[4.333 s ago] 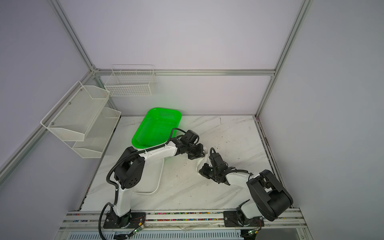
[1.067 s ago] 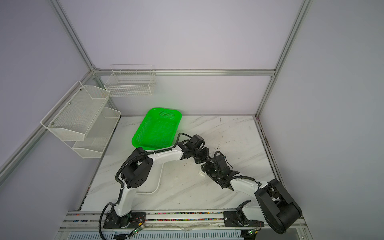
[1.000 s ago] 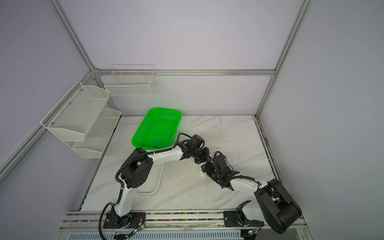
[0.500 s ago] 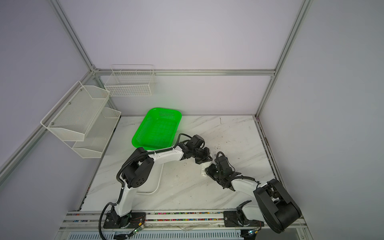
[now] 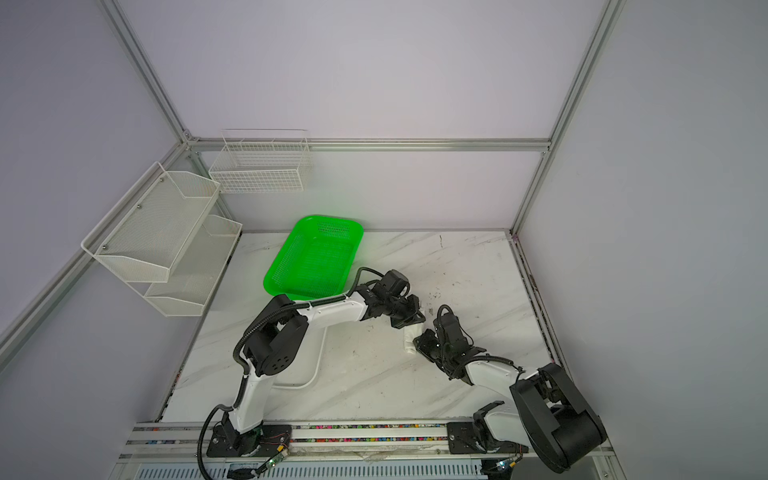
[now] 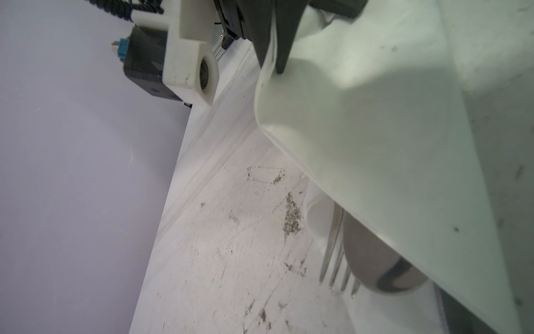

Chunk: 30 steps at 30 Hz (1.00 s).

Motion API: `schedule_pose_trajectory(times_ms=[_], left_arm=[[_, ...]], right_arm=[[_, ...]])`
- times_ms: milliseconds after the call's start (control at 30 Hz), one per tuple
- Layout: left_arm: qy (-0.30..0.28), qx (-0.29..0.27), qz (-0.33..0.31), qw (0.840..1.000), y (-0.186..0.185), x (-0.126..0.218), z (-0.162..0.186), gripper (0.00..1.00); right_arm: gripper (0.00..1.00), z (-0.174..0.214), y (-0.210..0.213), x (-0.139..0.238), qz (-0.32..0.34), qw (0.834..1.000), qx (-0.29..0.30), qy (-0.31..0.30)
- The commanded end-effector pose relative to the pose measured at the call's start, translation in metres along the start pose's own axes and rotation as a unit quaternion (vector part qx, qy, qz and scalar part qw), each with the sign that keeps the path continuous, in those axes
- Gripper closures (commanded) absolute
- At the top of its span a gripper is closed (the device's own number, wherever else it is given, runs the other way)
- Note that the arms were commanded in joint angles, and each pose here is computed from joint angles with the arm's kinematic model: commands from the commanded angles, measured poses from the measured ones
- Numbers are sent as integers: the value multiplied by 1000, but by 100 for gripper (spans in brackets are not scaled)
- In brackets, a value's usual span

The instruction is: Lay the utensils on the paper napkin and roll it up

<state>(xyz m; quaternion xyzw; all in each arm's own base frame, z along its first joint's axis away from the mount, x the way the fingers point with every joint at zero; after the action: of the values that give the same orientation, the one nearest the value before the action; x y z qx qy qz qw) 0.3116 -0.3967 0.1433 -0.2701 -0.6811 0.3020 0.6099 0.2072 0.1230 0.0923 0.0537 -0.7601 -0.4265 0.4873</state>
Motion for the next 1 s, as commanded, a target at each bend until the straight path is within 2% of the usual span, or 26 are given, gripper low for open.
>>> schedule_pose_trajectory(times_ms=[0,233,367,467,567,767,967], left_arm=[[-6,-10,35,999,-19,2,-8,100],[-5,-9,37,999,-21,2,-8,100],[-6,-9,39,999,-22,2,-9,100],[-4,-7,40,999,-21,1,-9,100],[-4,-8,41,999,-22,3,-8,100],[-8,-11,40,999,-23,5,-8,99],[-19,-43,36,998,-32,17,-9,93]], right_arm=[[71,-4,-3,2,15,1000,-1,-5],[57,-15,5,-4,-2,1000,12,-17],[54,-17,8,-11,-17,1000,21,-10],[54,-16,2,-17,-3,1000,16,-4],[58,-14,-4,-18,7,1000,8,-5],[75,-9,-14,-17,18,1000,6,-1],[81,-8,-22,-15,20,1000,6,9]])
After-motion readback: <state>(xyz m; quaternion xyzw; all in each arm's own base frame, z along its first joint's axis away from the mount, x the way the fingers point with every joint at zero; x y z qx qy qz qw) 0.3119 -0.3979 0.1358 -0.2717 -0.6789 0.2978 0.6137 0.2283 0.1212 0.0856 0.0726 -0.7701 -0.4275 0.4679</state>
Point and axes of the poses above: each gripper's point midway between its finger pads, its own x axis back along the fingers, its own y axis along the line the jaws close on, z = x × y, the point moved 9 cm from there along x, back along the fingers, and after that the axes turned 4 degrees about -x, right-handed, at the moved point
